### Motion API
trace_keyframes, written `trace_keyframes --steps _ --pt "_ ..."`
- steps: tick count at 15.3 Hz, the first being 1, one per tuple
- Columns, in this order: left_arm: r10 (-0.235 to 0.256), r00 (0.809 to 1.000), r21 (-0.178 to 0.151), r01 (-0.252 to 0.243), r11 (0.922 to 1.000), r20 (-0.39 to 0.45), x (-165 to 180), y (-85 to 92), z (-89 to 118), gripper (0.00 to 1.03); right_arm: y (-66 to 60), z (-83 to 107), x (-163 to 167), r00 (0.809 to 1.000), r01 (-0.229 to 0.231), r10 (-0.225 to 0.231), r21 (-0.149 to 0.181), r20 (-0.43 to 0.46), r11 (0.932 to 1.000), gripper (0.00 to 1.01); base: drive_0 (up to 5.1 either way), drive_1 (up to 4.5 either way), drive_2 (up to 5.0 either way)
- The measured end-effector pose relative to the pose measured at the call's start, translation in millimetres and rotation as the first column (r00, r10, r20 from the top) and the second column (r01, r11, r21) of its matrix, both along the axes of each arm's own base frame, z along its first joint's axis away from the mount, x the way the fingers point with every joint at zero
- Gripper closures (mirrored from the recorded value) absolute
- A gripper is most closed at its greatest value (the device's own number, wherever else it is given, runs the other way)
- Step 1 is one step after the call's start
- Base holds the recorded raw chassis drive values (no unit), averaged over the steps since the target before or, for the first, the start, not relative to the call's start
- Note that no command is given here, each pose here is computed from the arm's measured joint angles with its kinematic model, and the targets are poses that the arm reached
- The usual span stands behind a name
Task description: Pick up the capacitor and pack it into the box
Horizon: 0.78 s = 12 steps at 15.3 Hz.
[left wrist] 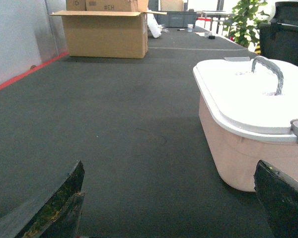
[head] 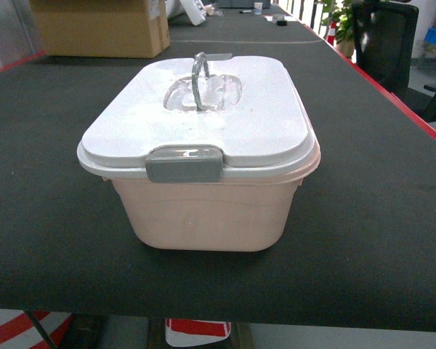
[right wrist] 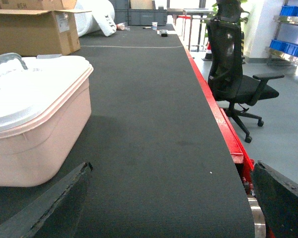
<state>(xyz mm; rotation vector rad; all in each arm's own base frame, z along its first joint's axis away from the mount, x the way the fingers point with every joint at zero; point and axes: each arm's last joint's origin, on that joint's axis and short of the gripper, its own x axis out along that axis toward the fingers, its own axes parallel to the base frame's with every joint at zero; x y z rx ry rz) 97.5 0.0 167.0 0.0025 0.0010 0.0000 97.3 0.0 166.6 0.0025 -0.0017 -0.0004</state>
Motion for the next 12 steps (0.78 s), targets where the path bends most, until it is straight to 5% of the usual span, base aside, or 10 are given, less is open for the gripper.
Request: trace_keyframes --steps 12 --pt "0.0 1.0 0.0 0.0 1.0 0.0 0.0 0.0 0.0 0.05 0.0 0.0 0.0 1.0 0.0 0.0 0.0 0.0 1.0 0.03 0.0 0.0 0.0"
